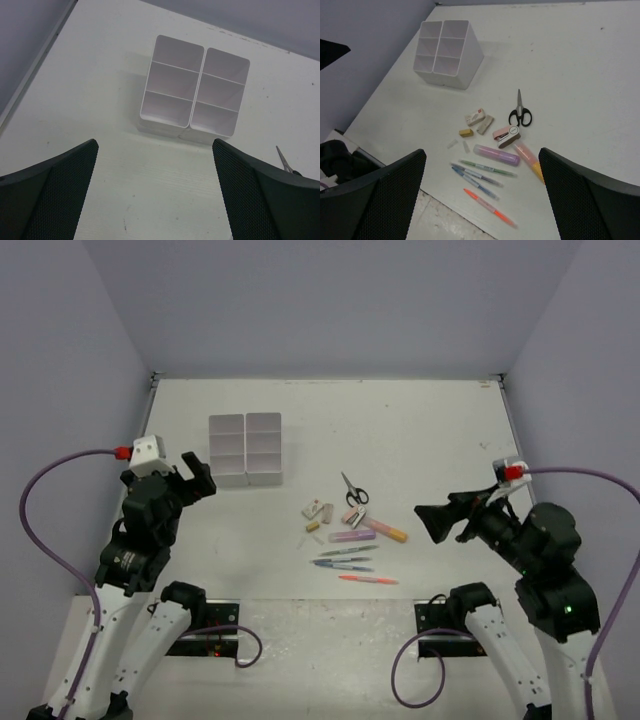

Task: Sort the stationery into containers
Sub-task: Pick up the pen from the center of the board, then close the pen cap on the pen.

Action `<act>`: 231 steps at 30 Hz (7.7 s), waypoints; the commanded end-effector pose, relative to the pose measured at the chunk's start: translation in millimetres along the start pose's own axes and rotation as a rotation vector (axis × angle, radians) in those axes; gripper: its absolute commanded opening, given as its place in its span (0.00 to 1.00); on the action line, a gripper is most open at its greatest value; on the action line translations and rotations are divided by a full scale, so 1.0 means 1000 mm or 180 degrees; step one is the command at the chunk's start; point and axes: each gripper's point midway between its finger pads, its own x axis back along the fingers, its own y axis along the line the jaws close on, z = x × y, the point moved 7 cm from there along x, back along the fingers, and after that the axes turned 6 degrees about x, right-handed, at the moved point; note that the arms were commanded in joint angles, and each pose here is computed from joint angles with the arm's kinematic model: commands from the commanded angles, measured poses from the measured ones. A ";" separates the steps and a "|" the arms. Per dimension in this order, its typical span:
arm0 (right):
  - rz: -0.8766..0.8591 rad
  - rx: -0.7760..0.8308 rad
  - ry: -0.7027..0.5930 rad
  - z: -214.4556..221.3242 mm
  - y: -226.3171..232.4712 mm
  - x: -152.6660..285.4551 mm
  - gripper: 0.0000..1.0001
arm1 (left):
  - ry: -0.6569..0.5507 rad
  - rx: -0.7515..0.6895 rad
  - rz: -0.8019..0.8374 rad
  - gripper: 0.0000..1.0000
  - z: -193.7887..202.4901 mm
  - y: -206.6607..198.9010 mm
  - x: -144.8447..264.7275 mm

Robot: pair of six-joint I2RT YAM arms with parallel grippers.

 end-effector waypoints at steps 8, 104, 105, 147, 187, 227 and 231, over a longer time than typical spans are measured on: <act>0.0065 0.0664 0.1829 0.073 0.011 -0.099 0.99 | -0.0091 0.0078 0.0074 1.00 -0.003 -0.001 0.005; -0.0116 0.1574 0.1619 0.069 0.077 -0.074 0.00 | 0.1081 -0.0088 0.0723 1.00 0.034 -0.051 -0.023; -0.0149 0.1511 0.1580 0.067 0.076 -0.070 0.00 | 0.1227 -0.0095 0.0783 1.00 0.043 -0.055 -0.027; -0.0136 0.0989 0.1439 0.078 0.056 -0.056 0.00 | 0.2557 -0.1352 0.0994 0.76 0.181 -0.130 -0.008; -0.0094 0.1112 0.1570 0.076 0.048 -0.048 0.00 | 0.2282 -0.0488 0.0439 0.72 0.163 -0.163 -0.009; -0.0465 0.1043 0.1069 0.055 0.042 -0.018 0.00 | 0.2080 0.0205 -0.1159 0.37 0.258 -0.208 -0.021; -0.0467 0.1068 0.1108 0.057 0.043 -0.020 0.00 | 0.2136 0.0189 -0.1176 0.38 0.266 -0.204 -0.022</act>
